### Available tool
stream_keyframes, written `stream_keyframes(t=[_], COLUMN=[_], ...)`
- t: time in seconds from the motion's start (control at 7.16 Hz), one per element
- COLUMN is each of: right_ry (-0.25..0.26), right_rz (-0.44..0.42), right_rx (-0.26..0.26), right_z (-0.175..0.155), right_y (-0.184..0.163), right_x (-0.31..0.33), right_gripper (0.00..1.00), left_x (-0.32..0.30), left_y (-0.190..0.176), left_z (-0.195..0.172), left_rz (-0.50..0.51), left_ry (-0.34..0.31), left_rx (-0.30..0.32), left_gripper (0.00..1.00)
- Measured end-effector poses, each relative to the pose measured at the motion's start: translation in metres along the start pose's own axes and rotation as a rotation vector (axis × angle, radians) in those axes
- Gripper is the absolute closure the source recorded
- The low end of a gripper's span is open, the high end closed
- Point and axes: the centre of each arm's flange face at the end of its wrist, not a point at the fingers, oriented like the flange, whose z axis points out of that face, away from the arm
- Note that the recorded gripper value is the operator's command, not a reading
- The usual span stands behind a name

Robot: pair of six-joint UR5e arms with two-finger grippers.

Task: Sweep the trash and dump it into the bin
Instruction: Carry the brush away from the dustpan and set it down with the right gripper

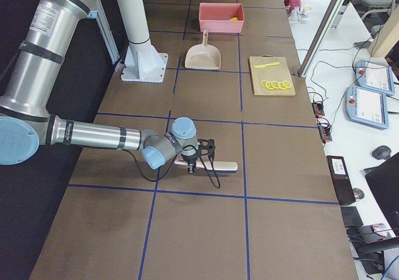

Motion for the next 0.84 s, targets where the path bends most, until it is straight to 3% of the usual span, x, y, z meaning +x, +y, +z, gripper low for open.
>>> stream_keyframes(t=[0.56,0.84], right_ry=[0.004,0.008], right_rz=[-0.023,-0.021], right_rx=[-0.039,-0.05], right_z=[0.012,0.017], right_y=[0.009,0.011], right_x=[-0.006,-0.004], right_gripper=[0.94,0.74], left_x=[-0.001,0.0], left_y=[0.001,0.003], left_z=[0.001,0.001], left_rz=[-0.001,0.0], left_ry=[0.0,0.001], left_rx=[-0.002,-0.002], left_gripper=[0.0,0.0])
